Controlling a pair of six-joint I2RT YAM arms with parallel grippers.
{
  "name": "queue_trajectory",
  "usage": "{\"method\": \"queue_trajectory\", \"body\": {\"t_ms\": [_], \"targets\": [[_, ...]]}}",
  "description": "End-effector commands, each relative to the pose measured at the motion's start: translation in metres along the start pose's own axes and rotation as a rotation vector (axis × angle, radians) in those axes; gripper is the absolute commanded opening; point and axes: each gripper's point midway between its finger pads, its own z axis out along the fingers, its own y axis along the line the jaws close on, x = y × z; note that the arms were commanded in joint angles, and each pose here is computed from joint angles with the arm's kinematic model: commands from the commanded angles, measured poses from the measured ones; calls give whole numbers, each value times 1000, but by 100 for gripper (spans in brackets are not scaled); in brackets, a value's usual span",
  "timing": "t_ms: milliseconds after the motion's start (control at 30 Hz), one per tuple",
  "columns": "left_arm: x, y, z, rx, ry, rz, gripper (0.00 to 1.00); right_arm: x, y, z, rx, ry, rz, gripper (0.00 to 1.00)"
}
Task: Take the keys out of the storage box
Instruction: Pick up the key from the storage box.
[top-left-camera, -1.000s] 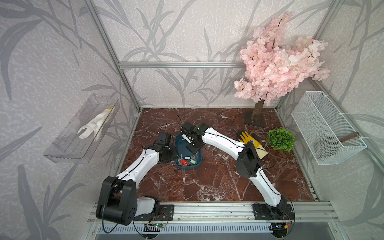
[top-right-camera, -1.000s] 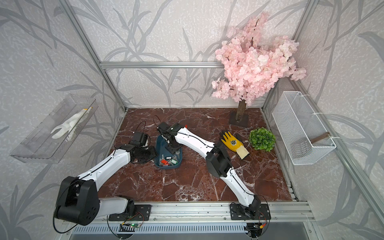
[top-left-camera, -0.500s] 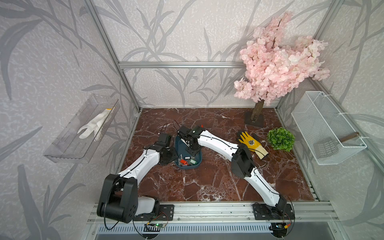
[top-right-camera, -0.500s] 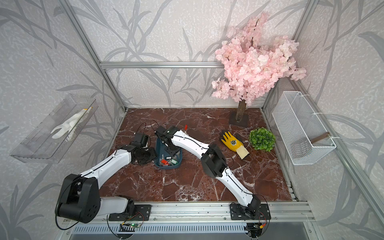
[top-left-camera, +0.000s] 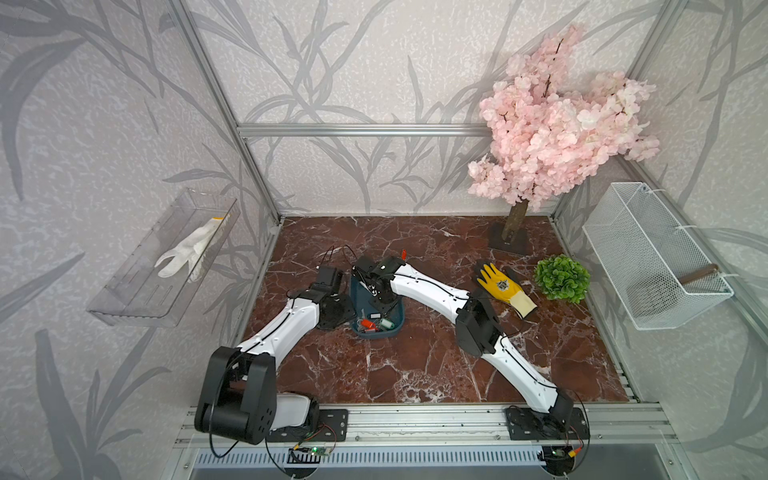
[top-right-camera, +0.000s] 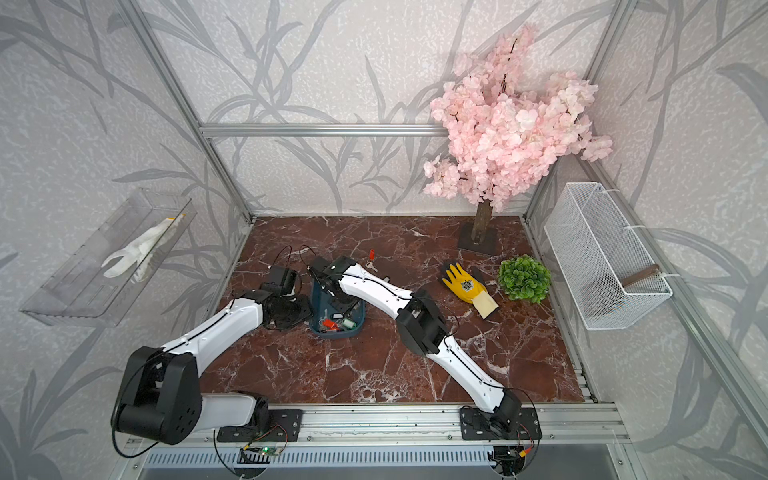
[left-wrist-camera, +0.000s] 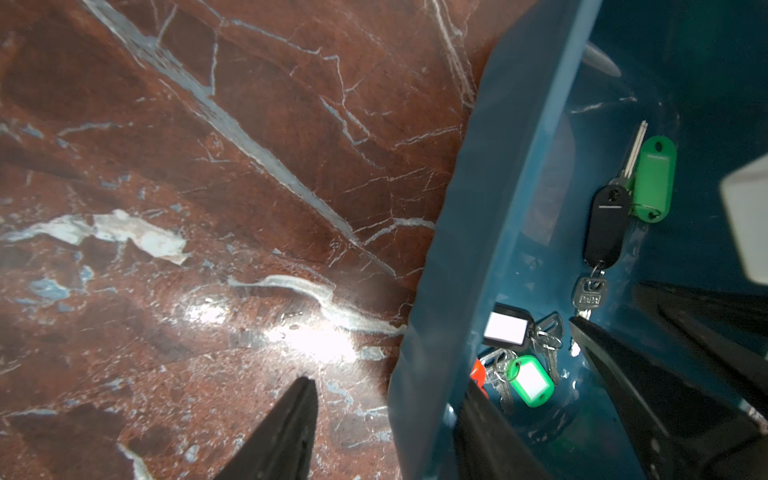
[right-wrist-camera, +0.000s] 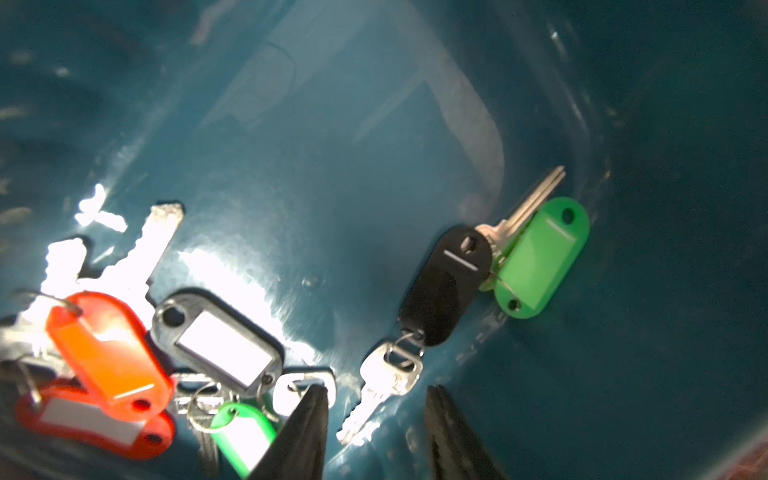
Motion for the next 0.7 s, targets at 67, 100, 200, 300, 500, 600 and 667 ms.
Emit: {"method": "queue_trajectory", "body": {"t_ms": [67,100,200,300,500,600,667], "targets": [[-1,8,2,-36,0,-11,55,9,3,14,9,50,-1,40],[-1,8,2,-35,-1,-11,55,9,4,15,1,52,3,40],[-1,7,1,-29,-1,-11,55,11,10,20,-27,64,15,38],[-1,6,0,-25,-2,-14,55,13,17,24,-65,77,33,34],[-1,6,-2,-19,-7,-15,55,12,36,28,-171,84,70,29],[-2,5,-3,-15,-10,-14,55,6,44,24,-218,59,80,29],[-1,5,-3,-13,-9,-17,55,0,48,20,-244,37,79,28]]}}
